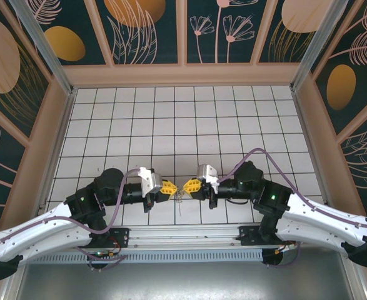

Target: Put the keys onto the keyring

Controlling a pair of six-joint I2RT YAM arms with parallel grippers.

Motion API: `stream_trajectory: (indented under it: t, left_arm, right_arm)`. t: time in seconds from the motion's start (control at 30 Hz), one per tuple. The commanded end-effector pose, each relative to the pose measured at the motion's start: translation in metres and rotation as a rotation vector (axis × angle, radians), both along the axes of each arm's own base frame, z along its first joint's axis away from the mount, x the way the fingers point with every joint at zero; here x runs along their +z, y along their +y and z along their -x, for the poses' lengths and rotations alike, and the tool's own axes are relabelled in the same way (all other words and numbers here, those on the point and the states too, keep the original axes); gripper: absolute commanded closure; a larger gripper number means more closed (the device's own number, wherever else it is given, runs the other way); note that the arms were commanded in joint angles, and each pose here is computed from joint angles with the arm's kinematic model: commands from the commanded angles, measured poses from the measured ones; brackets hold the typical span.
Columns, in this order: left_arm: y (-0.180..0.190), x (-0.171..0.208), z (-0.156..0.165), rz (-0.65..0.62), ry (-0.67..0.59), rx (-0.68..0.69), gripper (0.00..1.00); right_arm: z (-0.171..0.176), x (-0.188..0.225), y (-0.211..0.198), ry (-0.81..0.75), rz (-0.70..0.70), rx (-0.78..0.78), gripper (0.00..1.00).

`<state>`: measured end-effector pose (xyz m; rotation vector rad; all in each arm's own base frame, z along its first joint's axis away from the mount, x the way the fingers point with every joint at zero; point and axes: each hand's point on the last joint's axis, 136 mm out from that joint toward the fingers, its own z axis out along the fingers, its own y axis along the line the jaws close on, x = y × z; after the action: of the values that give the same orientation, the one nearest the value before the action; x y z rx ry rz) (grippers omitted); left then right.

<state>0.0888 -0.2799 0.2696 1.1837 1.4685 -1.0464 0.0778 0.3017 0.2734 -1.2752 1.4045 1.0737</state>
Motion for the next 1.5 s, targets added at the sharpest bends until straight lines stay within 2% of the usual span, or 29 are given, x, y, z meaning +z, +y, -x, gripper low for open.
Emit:
stream_trajectory:
  t: [0.0, 1.47]
  left_arm:
    - [-0.0004, 0.015, 0.0017, 0.055, -0.036, -0.013, 1.0]
    - [-0.0008, 0.0139, 0.002, 0.052, -0.036, -0.016, 1.0]
  right_arm:
    - [0.002, 0.0035, -0.0029, -0.002, -0.019, 0.007, 1.0]
    - [0.007, 0.0053, 0.0034, -0.003, -0.027, 0.054, 1.0]
